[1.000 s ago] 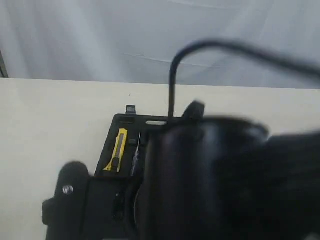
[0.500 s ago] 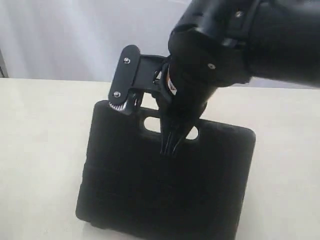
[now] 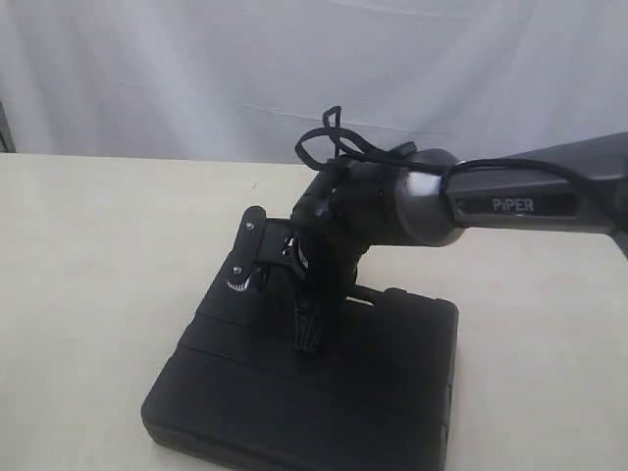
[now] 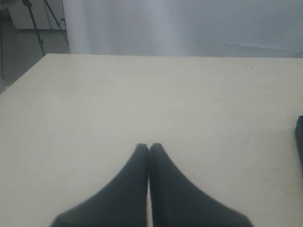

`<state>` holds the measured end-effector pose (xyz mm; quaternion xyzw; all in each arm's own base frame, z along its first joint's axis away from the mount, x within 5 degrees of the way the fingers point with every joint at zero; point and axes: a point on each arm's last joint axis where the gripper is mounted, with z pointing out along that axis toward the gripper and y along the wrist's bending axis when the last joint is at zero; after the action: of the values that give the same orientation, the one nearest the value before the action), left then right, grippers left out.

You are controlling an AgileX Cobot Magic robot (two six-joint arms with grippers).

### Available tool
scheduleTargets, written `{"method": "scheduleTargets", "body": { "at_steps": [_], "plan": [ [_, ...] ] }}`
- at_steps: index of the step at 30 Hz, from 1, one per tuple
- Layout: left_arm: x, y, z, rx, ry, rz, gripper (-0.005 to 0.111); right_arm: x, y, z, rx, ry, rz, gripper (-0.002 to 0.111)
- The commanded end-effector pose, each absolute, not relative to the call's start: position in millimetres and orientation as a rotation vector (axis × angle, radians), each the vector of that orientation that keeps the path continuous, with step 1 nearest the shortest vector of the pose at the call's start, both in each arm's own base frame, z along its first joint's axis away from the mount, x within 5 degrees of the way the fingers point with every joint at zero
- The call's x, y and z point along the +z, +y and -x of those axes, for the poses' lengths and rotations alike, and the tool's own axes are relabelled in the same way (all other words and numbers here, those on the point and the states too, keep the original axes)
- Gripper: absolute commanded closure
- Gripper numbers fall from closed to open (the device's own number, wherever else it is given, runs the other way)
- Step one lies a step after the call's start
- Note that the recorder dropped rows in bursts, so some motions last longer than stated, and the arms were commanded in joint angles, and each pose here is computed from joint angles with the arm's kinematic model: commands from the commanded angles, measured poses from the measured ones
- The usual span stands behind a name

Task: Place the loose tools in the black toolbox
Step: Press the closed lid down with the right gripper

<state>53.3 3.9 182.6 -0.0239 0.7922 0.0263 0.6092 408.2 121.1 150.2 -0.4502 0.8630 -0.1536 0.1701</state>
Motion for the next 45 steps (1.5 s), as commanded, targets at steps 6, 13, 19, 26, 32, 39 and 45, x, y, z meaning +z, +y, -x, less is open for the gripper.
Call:
{"method": "scheduleTargets", "body": {
  "at_steps": [6,13,19,26,32,39,45],
  "plan": [
    [182.3,3.7,-53.4,0.053,1.825,0.056,0.107,134.2,122.2,-407.2,-0.381,2.516,1.212,0.108],
    [182.3,3.7,-53.4,0.053,1.825,0.056,0.107,142.2,121.8,-406.9,-0.387,2.5,1.206,0.072],
    [182.3,3.7,-53.4,0.053,1.825,0.056,0.107,159.8,119.1,-407.3,-0.44,2.447,1.206,0.059],
    [182.3,3.7,-53.4,0.053,1.825,0.056,0.107,183.6,117.3,-404.5,-0.457,2.402,1.182,0.059],
    [182.3,3.7,-53.4,0.053,1.825,0.056,0.107,200.8,116.3,-401.9,-0.458,2.368,1.157,0.059],
    [182.3,3.7,-53.4,0.053,1.825,0.056,0.107,204.8,115.2,-400.1,-0.464,2.374,1.153,0.059],
    [182.3,3.7,-53.4,0.053,1.825,0.056,0.107,204.3,114.5,-399.1,-0.467,2.389,1.153,0.059]
  ]
}}
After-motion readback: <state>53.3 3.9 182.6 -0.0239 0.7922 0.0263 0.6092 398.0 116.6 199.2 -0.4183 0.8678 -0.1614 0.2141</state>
